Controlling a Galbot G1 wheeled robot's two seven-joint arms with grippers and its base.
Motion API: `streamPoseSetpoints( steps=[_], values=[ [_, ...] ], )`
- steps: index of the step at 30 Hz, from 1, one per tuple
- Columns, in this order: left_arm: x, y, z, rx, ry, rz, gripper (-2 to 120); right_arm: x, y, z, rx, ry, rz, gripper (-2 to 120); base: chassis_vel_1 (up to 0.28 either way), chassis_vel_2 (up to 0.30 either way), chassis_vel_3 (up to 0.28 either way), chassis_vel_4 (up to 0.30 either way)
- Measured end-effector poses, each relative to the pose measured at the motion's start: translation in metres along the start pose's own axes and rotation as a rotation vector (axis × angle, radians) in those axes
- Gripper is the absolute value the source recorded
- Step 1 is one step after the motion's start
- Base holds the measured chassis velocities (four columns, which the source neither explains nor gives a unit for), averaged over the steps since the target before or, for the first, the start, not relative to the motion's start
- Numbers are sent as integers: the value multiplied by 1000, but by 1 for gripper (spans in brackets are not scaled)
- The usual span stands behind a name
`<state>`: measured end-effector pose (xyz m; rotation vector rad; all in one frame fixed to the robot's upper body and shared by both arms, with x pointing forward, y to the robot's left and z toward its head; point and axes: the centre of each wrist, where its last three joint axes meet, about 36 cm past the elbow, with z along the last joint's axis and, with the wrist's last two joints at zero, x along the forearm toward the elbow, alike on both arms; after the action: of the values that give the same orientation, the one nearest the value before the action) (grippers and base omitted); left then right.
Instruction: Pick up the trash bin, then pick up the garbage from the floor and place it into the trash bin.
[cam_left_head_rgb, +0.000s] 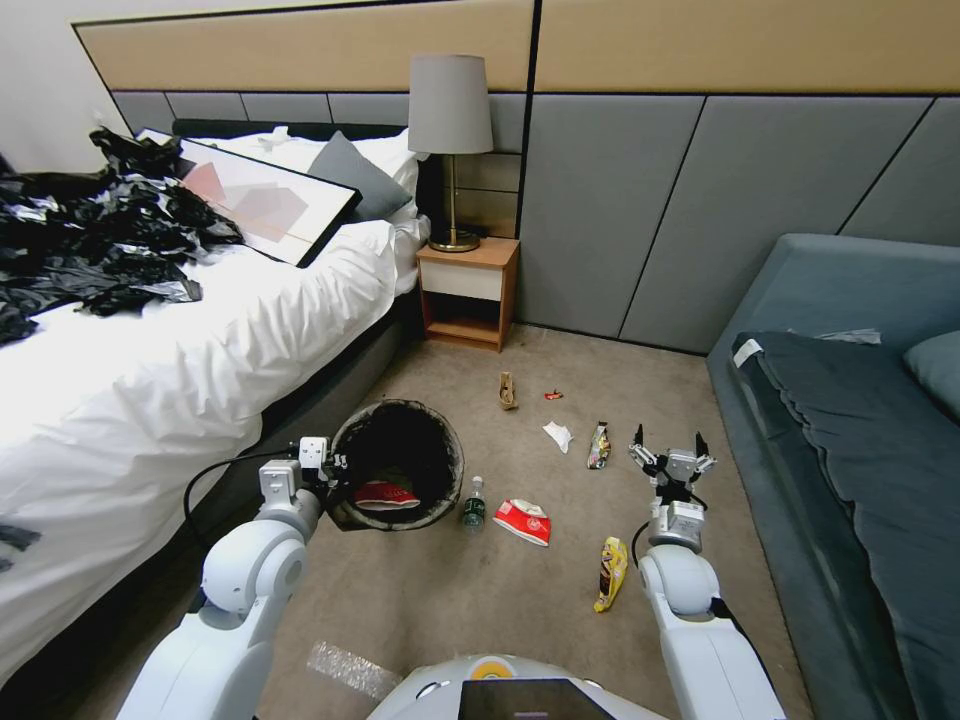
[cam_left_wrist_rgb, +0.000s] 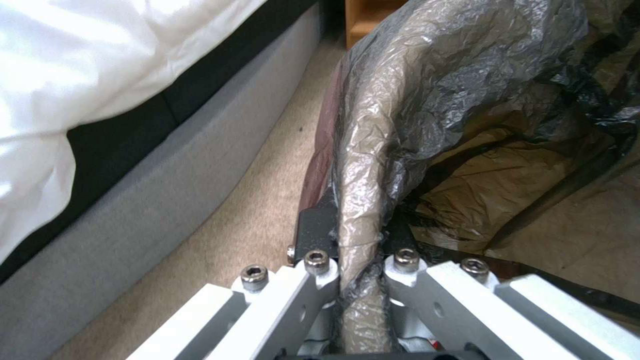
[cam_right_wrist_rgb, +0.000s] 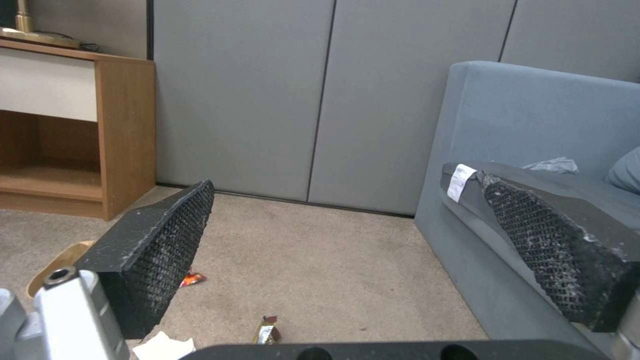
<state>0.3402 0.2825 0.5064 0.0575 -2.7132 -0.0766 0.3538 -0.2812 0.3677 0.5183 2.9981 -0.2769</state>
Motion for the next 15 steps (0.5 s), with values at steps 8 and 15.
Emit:
streamPoseSetpoints(
  steps=[8,15],
  values=[
    [1,0,-1,-1,-3,-2,0,-1,-2,0,6,-1,-4,100,0,0,0,0],
    [4,-1,2,0,5,-3,0,0,0,-2,9,15,-13,100,0,0,0,0]
  ],
)
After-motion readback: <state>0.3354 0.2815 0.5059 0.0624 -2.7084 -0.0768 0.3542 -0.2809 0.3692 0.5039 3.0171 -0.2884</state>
